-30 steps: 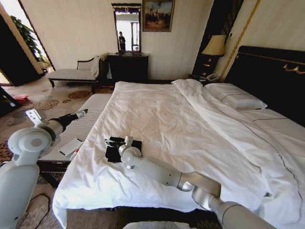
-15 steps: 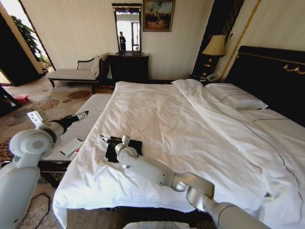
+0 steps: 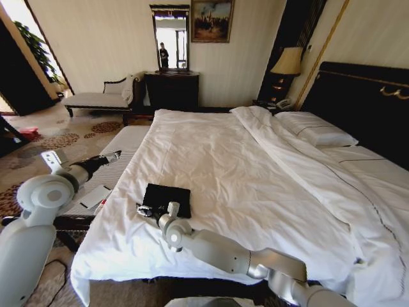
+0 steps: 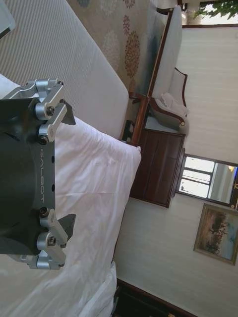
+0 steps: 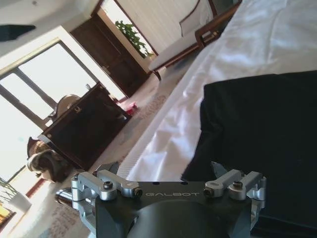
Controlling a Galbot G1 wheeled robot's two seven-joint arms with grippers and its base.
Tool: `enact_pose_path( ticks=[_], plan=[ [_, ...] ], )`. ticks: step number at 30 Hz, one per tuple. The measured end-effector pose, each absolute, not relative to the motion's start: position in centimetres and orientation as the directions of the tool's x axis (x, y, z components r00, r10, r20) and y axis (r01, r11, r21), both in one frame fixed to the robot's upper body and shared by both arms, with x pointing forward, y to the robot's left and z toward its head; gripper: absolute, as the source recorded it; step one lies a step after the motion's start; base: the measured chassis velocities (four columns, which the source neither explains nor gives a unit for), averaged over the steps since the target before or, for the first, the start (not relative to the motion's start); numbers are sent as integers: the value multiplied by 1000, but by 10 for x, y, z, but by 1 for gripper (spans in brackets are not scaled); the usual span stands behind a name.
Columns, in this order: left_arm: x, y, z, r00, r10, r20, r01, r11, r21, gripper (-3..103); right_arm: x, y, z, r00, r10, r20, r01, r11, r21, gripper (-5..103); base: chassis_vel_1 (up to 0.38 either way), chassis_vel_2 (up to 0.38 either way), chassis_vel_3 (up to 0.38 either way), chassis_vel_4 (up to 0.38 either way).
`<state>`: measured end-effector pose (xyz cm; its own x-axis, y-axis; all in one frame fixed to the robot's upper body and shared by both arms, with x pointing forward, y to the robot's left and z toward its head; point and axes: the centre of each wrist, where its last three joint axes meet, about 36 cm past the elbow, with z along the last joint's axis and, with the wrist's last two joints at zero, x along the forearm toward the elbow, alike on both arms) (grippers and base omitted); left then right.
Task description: Fold the clothes on the bed.
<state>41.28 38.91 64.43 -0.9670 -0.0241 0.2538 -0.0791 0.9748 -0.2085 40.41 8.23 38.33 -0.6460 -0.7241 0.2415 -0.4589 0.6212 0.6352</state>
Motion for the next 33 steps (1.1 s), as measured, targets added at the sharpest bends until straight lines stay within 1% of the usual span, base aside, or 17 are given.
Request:
enact_pose_path(
  ticks=[1, 3, 4, 6, 8, 11, 12, 16, 17, 18, 20, 21, 22, 23, 25, 29, 33],
  plan=[
    [412, 391, 644, -967, -29, 253, -84, 974, -209, 100, 404, 83, 386, -648, -737, 192, -482, 592, 646, 100, 0, 0, 0, 0],
    [412, 391, 644, -967, -31, 254, -86, 974, -209, 100, 404, 83, 387, -649, -739, 181, -486, 586, 648, 100, 0, 0, 0, 0],
    [411, 394, 643, -966, -37, 257, -93, 973, -213, 100, 414, 80, 398, -661, -743, 111, -509, 552, 660, 100, 0, 0, 0, 0],
    [411, 395, 642, -965, -39, 259, -97, 971, -216, 100, 421, 78, 404, -669, -740, 78, -519, 539, 663, 100, 0, 0, 0, 0],
    [411, 399, 638, -962, -44, 268, -109, 967, -233, 100, 453, 59, 420, -713, -701, -24, -542, 529, 653, 100, 0, 0, 0, 0],
    [410, 402, 631, -958, -50, 282, -124, 960, -250, 100, 493, 19, 430, -785, -616, -71, -516, 586, 624, 100, 0, 0, 0, 0],
    [410, 402, 631, -958, -50, 282, -124, 960, -250, 100, 493, 19, 430, -785, -616, -71, -516, 586, 624, 100, 0, 0, 0, 0],
    [406, 396, 614, -967, -49, 249, -116, 958, -261, 100, 535, -92, 423, -904, -423, -64, -394, 764, 512, 100, 0, 0, 0, 0],
    [406, 396, 614, -967, -49, 249, -116, 958, -261, 100, 535, -92, 423, -904, -423, -64, -394, 764, 512, 100, 0, 0, 0, 0],
    [403, 390, 609, -971, -47, 232, -108, 960, -257, 100, 538, -132, 422, -933, -356, -45, -333, 814, 475, 100, 0, 0, 0, 0],
    [399, 378, 591, -979, -76, 192, -110, 978, -179, 100, 531, -181, 429, -962, -268, -53, -265, 867, 423, 100, 0, 0, 0, 0],
    [399, 378, 591, -979, -76, 192, -110, 978, -179, 100, 531, -181, 429, -962, -268, -53, -265, 867, 423, 100, 0, 0, 0, 0],
    [397, 374, 581, -983, -91, 161, -111, 986, -125, 100, 525, -197, 433, -968, -242, -70, -250, 883, 398, 100, 0, 0, 0, 0],
    [390, 363, 557, -991, -98, 88, -99, 995, -8, 100, 510, -220, 440, -972, -211, -107, -236, 905, 353, 100, 0, 0, 0, 0],
    [377, 350, 539, -996, -75, 47, -73, 996, 50, 100, 490, -238, 446, -974, -184, -136, -219, 921, 322, 100, 0, 0, 0, 0],
    [359, 335, 527, -998, -61, 16, -60, 995, 84, 100, 464, -259, 452, -977, -143, -158, -181, 947, 267, 100, 0, 0, 0, 0],
    [326, 309, 525, -999, -47, -8, -47, 995, 85, 100, 419, -297, 471, -976, -52, -214, -80, 989, 124, 100, 0, 0, 0, 0]
  ],
)
